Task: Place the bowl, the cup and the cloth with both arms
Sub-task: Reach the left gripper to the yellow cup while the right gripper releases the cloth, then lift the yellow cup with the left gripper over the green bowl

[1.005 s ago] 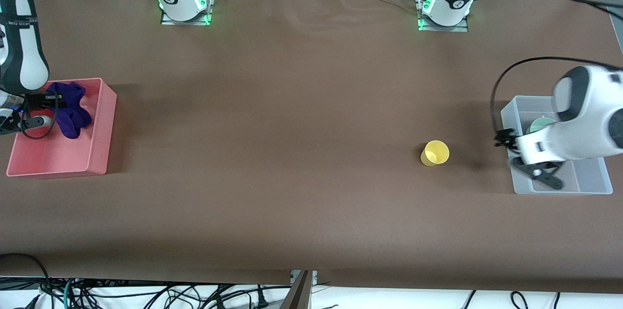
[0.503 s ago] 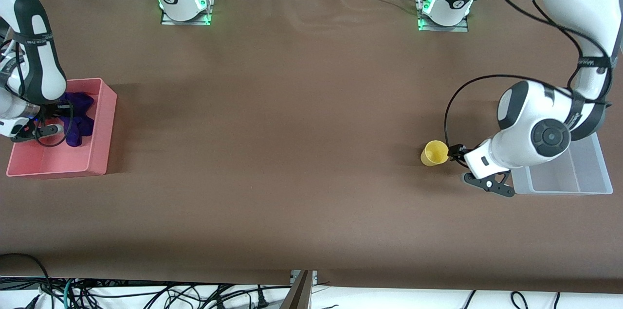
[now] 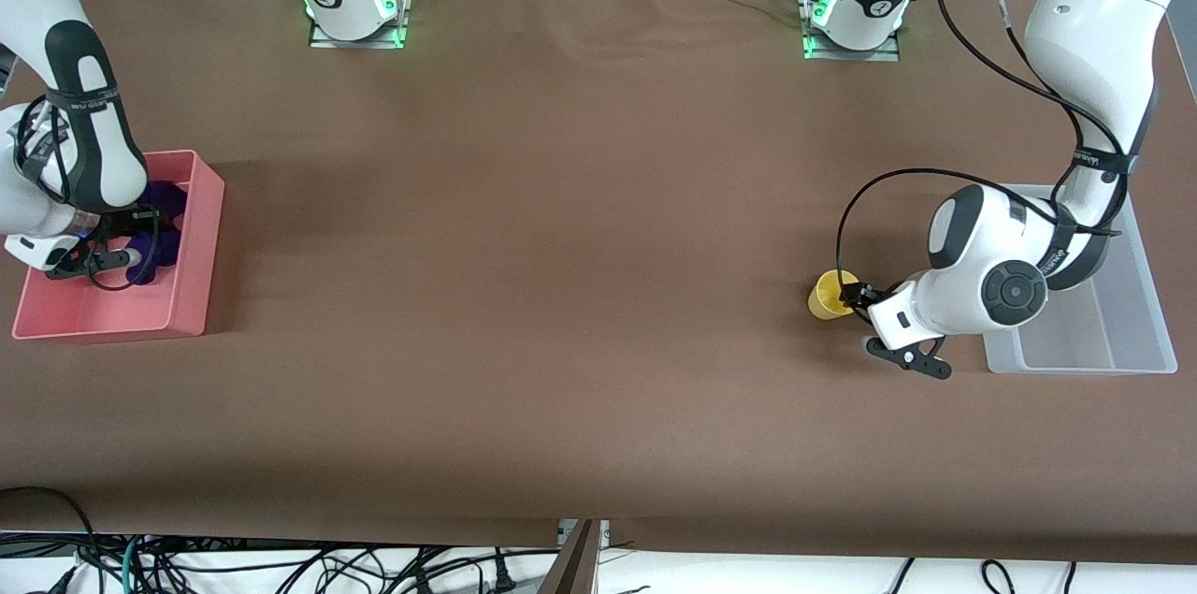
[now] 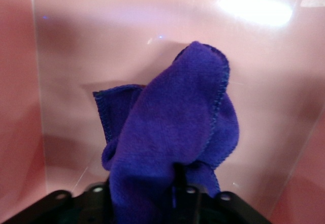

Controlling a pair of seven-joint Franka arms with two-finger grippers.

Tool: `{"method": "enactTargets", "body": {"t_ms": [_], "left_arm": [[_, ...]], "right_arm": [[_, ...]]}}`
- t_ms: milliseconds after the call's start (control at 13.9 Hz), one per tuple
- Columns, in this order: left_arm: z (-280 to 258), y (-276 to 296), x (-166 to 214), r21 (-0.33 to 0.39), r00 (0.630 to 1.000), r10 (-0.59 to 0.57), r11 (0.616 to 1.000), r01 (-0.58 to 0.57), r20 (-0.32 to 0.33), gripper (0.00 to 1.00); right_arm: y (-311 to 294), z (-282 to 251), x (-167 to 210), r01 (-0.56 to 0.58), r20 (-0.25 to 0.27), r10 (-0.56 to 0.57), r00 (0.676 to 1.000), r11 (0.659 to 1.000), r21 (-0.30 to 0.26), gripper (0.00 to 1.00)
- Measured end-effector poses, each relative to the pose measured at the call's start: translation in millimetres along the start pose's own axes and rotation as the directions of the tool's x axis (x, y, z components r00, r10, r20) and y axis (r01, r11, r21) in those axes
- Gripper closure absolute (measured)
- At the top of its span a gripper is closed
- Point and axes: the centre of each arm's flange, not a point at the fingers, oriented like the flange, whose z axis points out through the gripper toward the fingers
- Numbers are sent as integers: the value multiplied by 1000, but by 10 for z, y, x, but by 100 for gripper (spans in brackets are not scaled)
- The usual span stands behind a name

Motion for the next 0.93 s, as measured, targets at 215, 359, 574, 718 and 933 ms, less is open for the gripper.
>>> {"method": "enactTargets", "body": {"t_ms": [215,359,574,718,933], "left_arm": [[132,26,-32,-6,1000,10,1000,-10,0,20],[146,26,-33,-7,1000,12,1000,-12,1,44],[146,25,-33,-7,1000,12,1000,-12,1,75],[126,38,-27,-7,1000,14,1000,-14,-2,93],[89,40,-19,-5,1000,15,1000,-15,-8,95]], "right_arm": [[10,-97,8,-2,-5,2,1000,1000,3,16],[24,-324,7,-4,-2,4,1000,1000,19,0],[44,-864,21,-1,-9,2,1000,999,40,0],[41,-1263,32,5,-22,-4,1000,999,46,0],[-85,-1830,60,33,-33,-31,999,997,68,0]]}}
